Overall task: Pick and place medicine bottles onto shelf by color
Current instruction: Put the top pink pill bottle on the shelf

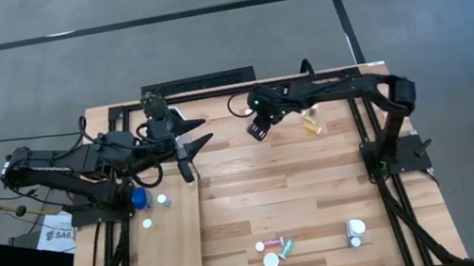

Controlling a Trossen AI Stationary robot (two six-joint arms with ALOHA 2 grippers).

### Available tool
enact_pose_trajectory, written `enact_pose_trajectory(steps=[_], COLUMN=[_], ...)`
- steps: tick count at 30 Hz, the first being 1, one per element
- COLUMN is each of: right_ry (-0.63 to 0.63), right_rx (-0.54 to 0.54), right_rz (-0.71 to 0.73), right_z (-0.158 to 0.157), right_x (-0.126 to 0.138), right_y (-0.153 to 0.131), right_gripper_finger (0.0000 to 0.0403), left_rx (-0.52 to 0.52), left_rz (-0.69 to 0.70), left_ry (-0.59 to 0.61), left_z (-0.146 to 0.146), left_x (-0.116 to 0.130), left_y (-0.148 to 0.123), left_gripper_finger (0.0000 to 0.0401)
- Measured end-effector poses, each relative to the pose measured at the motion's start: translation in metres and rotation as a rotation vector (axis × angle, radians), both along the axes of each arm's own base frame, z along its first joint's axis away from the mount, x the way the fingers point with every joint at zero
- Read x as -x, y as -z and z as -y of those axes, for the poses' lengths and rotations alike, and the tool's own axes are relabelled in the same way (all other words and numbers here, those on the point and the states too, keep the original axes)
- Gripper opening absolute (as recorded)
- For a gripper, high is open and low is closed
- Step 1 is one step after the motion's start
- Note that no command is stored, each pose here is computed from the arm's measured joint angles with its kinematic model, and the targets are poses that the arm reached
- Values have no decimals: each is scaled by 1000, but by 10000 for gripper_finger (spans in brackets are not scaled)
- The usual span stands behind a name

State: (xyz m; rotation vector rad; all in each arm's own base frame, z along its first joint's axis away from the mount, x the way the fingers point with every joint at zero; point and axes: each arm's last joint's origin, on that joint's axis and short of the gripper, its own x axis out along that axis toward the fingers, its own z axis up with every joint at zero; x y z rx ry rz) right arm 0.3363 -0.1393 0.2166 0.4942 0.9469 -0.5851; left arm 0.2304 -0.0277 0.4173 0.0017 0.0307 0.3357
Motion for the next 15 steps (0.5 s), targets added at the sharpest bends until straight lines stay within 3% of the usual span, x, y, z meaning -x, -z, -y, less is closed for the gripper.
enact_pose_trajectory(steps=[8,15], right_ry=[-11,-42], right_rx=[-34,7], right_rz=[-63,-66], right_z=[15,28], right_x=[4,8], right_y=[17,16], right_gripper_finger=[167,167], left_rx=[36,55], left_rz=[-22,-44], left_ry=[-6,-12], left_z=[0,0], left_x=[0,1], left_y=[4,6], left_gripper_finger=[171,171])
